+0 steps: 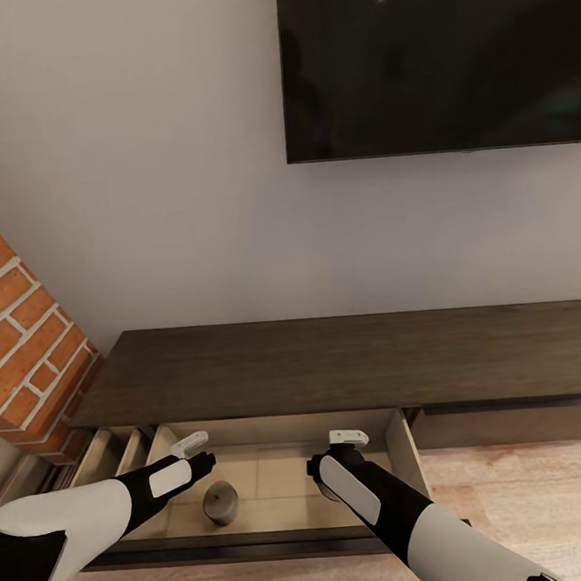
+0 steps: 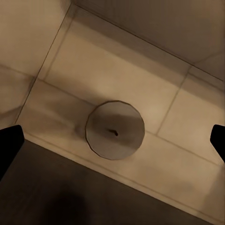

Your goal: Place each of the two pumpkins and all three candles from the living room inside a cabinet in the living room (use any cabinet), then make sure every cabinet is closed, and position the cauldron so it is next to a table in the living room.

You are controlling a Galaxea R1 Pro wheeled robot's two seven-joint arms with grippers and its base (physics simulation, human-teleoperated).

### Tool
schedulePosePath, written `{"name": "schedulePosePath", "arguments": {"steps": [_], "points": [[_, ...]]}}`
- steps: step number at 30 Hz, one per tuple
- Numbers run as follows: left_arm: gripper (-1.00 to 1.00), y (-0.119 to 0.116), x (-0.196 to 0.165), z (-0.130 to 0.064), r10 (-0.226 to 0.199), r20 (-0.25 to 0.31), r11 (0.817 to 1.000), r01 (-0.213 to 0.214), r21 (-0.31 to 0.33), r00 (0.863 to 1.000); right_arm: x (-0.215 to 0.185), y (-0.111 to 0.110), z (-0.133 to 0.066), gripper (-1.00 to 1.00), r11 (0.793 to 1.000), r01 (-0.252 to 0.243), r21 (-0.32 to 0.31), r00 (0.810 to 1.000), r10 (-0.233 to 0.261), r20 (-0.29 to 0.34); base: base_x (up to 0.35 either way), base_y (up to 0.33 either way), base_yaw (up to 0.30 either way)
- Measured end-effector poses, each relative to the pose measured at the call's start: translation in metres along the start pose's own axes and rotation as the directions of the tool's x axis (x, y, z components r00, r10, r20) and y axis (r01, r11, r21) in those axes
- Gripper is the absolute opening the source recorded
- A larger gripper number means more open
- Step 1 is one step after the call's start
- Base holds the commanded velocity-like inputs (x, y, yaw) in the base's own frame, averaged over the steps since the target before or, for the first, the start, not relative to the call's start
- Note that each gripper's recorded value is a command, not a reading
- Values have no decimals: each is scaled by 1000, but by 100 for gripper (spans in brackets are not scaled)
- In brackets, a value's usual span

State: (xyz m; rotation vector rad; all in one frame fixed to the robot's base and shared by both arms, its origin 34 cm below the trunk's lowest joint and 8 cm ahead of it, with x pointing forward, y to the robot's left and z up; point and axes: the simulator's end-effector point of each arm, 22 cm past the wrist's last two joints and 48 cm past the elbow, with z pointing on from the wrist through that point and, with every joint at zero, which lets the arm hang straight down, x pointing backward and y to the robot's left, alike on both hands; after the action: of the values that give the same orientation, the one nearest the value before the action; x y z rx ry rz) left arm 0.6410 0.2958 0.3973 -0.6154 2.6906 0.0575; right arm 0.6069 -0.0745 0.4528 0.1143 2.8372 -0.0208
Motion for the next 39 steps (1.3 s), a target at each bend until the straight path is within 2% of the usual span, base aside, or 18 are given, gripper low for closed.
{"name": "schedulePosePath", "arguments": {"steps": [4, 5, 24, 27, 28, 29, 30, 33, 37, 38, 39], "points": [[100, 1, -1, 0, 0, 1, 1000, 0, -1, 1000, 0, 0, 0, -100, 1000, 0, -2, 1000, 0, -1, 0, 0, 0], [100, 2, -1, 0, -1, 1, 1000, 1, -3, 1000, 0, 0, 0, 100, 1000, 0, -2, 1000, 0, -1, 0, 0, 0], [100, 5, -2, 0, -2, 2, 1000, 2, -6, 1000, -3, 2, -1, 100, 1000, -2, -6, 1000, 2, 8, 0, 0, 0], [100, 5, -2, 0, -2, 2, 1000, 2, -6, 1000, -32, 13, -19, 100, 999, -18, -45, 995, 22, 96, 0, 0, 0], [100, 5, -2, 0, -2, 2, 1000, 2, -6, 1000, -45, 12, -27, 100, 999, -18, -44, 990, 24, 136, 0, 0, 0], [100, 5, -2, 0, -2, 2, 1000, 2, -6, 1000, -65, 6, -44, 100, 1000, -19, -23, 978, 23, 207, 0, 0, 0], [100, 5, -2, 0, -2, 2, 1000, 2, -5, 1000, -70, 3, -51, 100, 1000, -24, -9, 973, 25, 230, 0, 0, 0], [100, 2, 1, 0, 0, -2, 1000, 0, 1, 1000, -70, 0, -65, 100, 999, -43, 14, 964, 38, 263, 0, 0, 0], [100, -1, 1, -3, -8, 18, 1000, 7, 21, 1000, -71, 3, -76, 100, 999, -50, 4, 958, 46, 284, 0, 0, 0], [100, -5, 6, -11, -27, 49, 998, 24, 66, 998, -70, 4, -79, 100, 999, -50, 0, 957, 48, 288, 0, 0, 0], [100, -7, 8, -14, -30, 55, 996, 26, 82, 998, -70, 4, -79, 100, 999, -50, -1, 956, 48, 288, 0, 0, 0]]}}
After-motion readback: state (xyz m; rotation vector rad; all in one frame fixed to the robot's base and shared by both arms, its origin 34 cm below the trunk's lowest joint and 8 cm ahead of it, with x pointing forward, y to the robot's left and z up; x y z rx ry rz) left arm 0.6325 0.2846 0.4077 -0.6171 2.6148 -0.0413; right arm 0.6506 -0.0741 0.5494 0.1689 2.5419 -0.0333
